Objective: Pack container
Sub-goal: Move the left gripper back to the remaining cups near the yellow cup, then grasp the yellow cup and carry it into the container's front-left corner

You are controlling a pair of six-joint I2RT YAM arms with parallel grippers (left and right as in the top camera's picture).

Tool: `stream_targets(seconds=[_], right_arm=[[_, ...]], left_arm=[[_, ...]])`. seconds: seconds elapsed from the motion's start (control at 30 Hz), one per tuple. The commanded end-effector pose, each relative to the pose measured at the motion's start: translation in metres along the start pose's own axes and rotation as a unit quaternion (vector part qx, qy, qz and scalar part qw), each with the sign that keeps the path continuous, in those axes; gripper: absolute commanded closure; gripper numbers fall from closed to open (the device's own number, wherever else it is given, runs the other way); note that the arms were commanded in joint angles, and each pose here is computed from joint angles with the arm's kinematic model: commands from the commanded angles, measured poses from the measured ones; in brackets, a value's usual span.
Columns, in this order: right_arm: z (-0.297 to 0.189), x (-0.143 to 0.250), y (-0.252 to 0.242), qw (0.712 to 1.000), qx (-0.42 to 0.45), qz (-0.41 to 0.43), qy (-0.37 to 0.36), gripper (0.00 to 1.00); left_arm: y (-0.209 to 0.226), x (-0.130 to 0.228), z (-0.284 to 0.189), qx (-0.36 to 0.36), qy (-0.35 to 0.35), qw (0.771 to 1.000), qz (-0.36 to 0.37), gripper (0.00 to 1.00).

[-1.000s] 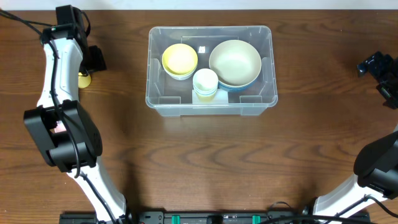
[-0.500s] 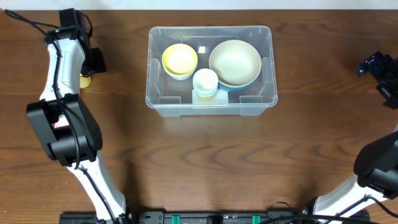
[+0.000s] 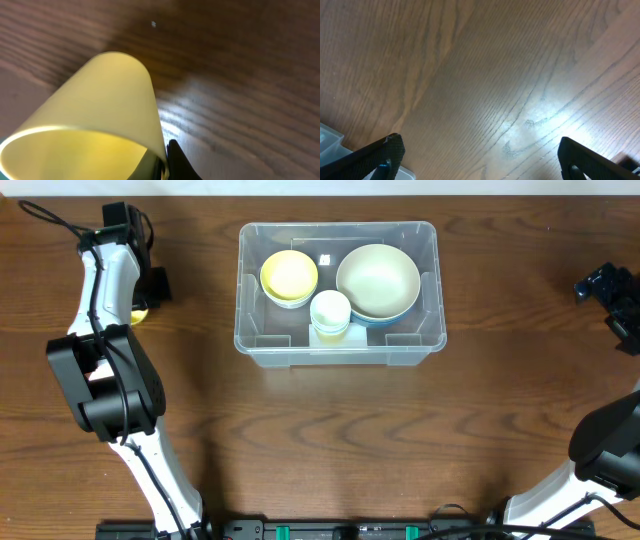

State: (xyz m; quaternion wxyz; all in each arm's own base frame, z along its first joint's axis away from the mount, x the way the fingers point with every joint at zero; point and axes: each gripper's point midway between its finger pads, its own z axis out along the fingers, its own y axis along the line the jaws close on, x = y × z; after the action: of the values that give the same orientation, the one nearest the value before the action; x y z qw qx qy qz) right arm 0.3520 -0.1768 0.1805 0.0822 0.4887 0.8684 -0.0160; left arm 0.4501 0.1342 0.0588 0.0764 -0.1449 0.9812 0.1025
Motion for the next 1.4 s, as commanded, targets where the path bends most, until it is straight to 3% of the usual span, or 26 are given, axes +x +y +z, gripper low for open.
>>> stream_targets(seconds=[0.0,0.43,0.7,0.97,1.37], right_arm=[[-0.001,0.000,-0.001,1.000,0.001,0.008,-0.003,0.01],[-0.001,0.000,-0.001,1.000,0.001,0.007,-0.003,0.01],[-0.001,0.000,-0.001,1.000,0.002,0.007,-0.002,0.01],[-0.001,0.000,-0.001,1.000,0.001,0.007,-0.003,0.01],[-0.001,0.000,-0.001,1.000,0.002,0.007,-0.002,0.01]], left_arm=[[0.001,-0.001,-0.025,0.001,-0.011,1.000,-0.024,0.94],[-0.019,-0.003,-0.185,0.038,-0.172,0.984,-0.018,0.94],[-0.102,0.060,-0.263,0.147,-0.194,0.965,0.097,0.94],[-0.180,0.128,-0.273,0.163,-0.161,0.933,0.279,0.94],[-0.191,0.165,-0.231,0.129,-0.049,0.935,0.328,0.94]])
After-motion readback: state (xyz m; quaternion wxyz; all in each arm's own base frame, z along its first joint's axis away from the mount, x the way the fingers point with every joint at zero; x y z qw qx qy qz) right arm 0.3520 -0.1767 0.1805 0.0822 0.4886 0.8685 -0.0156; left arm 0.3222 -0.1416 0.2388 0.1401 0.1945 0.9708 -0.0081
